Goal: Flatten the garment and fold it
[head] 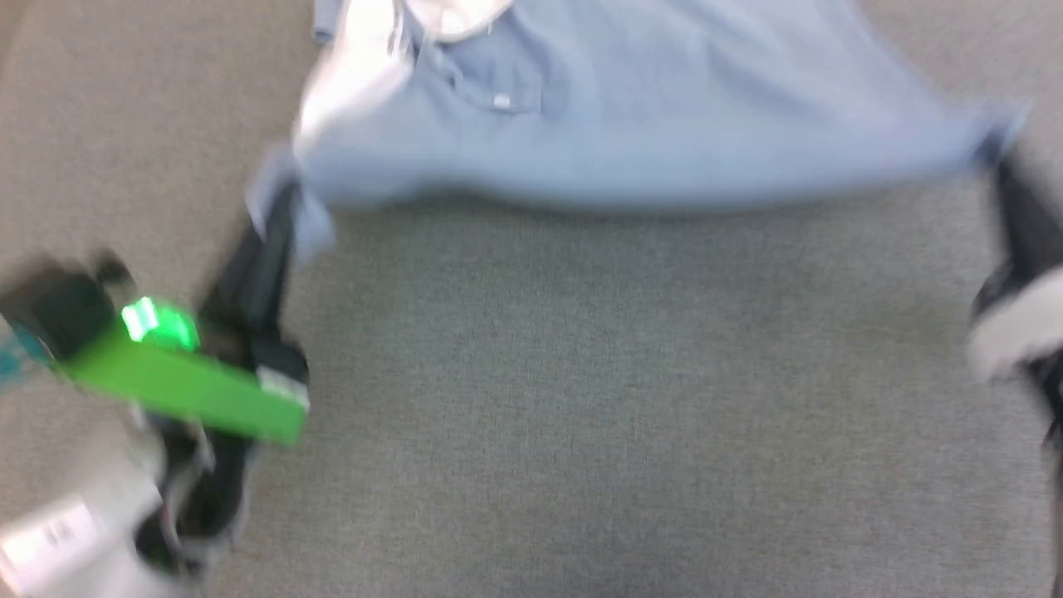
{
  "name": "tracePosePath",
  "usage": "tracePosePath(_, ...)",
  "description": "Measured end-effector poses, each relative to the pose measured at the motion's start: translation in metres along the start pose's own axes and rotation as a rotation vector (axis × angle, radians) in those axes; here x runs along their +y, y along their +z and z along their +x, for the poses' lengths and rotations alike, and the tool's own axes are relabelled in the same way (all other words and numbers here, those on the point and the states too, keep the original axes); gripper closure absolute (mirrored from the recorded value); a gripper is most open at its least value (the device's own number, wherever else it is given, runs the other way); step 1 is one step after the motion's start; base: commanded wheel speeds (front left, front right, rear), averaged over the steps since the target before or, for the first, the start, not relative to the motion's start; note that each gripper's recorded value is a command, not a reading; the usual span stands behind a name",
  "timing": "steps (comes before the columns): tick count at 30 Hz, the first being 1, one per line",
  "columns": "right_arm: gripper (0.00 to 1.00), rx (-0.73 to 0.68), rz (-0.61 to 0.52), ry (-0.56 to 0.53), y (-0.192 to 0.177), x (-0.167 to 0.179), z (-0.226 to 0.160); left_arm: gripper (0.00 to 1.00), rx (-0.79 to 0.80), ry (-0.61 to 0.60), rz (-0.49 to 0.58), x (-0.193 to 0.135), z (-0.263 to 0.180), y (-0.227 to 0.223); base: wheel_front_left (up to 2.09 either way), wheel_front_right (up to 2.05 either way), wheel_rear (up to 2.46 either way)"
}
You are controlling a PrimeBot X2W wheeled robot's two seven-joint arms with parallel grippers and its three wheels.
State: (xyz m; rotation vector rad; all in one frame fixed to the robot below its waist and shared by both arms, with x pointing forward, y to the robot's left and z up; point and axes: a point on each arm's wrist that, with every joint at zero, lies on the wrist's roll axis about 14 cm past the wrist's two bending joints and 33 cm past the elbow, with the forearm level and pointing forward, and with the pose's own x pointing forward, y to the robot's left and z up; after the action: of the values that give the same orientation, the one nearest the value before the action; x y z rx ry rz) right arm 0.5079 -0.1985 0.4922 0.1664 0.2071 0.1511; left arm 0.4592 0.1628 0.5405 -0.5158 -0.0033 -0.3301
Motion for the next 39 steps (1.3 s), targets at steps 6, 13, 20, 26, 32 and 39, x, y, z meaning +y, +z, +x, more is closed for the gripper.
tracePosePath(6,1.0,0.281,0.11,0.034,-0.068,0.016,-0.071,1.0,0.197,0.144,-0.147,0.005,-0.067,-0.054,0.0,0.0,0.0)
tracePosePath(13,1.0,0.594,0.124,-0.009,-0.12,-0.004,-0.165,1.0,0.465,0.243,-0.344,-0.01,-0.148,-0.109,0.0,0.0,0.0)
tracePosePath(20,1.0,0.765,0.22,-0.074,-0.149,-0.005,-0.244,1.0,0.503,0.276,-0.409,-0.024,-0.2,-0.103,0.0,0.0,0.0)
tracePosePath(26,1.0,0.739,0.262,-0.096,-0.136,0.004,-0.277,1.0,0.523,0.309,-0.388,-0.032,-0.245,-0.091,0.0,0.0,0.0)
tracePosePath(32,1.0,0.627,0.213,-0.055,-0.104,0.018,-0.273,1.0,0.426,0.244,-0.336,-0.05,-0.248,-0.064,0.0,0.0,0.0)
tracePosePath(39,1.0,0.525,0.126,0.008,-0.073,0.026,-0.235,1.0,0.331,0.119,-0.178,-0.059,-0.203,-0.031,0.0,0.0,0.0)
